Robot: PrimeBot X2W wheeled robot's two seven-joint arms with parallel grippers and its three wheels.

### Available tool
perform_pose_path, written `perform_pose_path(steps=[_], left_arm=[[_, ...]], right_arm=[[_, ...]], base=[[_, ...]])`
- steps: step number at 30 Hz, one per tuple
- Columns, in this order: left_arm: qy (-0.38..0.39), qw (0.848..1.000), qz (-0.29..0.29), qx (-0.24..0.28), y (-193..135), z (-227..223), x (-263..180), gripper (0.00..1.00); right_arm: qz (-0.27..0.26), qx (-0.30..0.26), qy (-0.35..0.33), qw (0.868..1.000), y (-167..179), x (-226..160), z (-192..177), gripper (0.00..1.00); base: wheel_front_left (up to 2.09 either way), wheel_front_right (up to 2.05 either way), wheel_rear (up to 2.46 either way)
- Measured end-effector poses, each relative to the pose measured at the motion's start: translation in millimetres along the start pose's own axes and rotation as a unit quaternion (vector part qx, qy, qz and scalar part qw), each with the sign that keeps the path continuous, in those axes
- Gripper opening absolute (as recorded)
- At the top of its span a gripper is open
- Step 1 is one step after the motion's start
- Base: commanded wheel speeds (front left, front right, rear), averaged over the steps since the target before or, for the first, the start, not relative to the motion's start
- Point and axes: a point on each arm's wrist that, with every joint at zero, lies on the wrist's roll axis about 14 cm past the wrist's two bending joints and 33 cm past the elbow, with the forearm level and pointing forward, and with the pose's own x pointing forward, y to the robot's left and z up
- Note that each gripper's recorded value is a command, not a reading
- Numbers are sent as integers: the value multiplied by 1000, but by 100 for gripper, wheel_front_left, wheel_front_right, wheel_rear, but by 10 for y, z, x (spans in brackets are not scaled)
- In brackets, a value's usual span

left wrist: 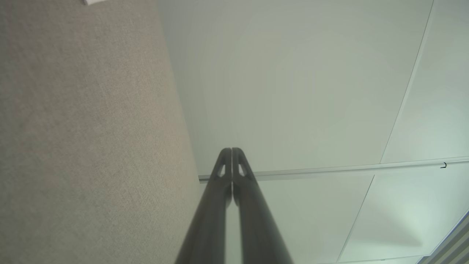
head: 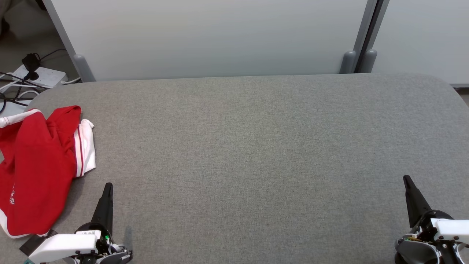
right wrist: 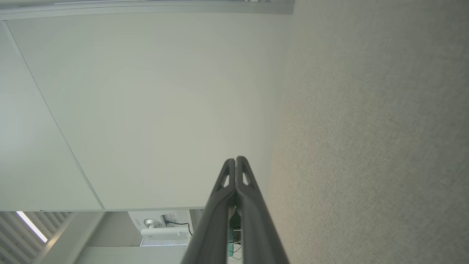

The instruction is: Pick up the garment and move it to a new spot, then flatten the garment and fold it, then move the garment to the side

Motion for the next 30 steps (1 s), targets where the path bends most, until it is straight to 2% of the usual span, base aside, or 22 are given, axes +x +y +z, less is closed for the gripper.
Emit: perform_pose_path(steps=[17,18,24,30], left_arm=[[0,1000,0,0,0,0,0,0],[0,1000,1,0,7,-1,-2,100],[-1,998,61,-14,417,-55,-181,100],[-2,998,62,-10,416,-33,-182,100]], right_arm=[[0,0,0,1000,0,0,0,0],[-1,0,0,1000,-6,-1,-2,100],[-54,14,3,998,-366,-146,-87,100],[-54,0,11,998,-361,-135,-157,100]], base=[[0,0,0],[0,0,0],[0,0,0],[0,0,0]])
